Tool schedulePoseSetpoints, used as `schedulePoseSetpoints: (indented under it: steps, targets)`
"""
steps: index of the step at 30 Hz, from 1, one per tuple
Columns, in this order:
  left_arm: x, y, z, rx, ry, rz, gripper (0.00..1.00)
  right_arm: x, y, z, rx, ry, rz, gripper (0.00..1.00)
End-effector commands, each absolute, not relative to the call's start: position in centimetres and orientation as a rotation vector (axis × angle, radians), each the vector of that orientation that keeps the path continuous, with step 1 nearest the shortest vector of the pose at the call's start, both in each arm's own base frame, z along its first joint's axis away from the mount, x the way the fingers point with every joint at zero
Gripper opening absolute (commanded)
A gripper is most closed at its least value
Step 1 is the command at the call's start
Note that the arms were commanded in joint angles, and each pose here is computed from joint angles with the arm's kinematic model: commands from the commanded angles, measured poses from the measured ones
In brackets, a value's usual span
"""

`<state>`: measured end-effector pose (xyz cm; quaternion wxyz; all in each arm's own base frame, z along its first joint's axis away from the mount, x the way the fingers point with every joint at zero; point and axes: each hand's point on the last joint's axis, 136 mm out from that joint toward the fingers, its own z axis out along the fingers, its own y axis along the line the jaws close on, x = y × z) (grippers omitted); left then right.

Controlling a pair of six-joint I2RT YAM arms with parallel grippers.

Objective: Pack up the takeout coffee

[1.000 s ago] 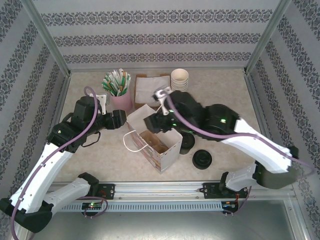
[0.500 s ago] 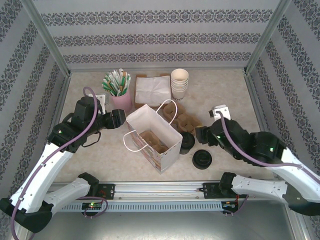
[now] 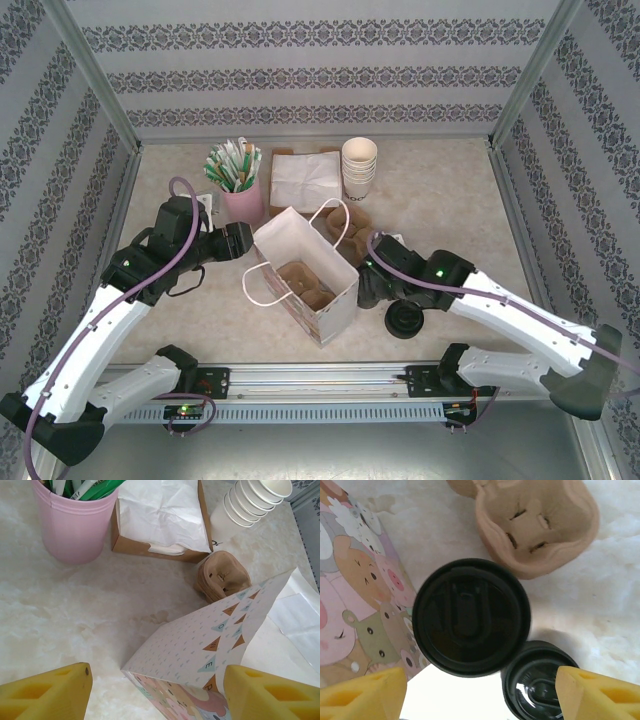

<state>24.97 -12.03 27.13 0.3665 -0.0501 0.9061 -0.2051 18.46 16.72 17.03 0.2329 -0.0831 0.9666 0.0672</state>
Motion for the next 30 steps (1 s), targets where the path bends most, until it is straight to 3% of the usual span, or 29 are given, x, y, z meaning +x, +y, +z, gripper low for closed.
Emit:
schedulePoseSetpoints:
  steps: [1,30]
  targets:
    - [25.0,-12.4,27.2,-0.14,2.319,-0.559,0.7,19.3,17.6,16.3,-0.209,2.665,0.241,0.78]
    - [25.5,-12.5,26.7,-0.142,2.333,-0.545,0.71,21.5,17.8,13.0,-0.242,2.758,0.06,0.78]
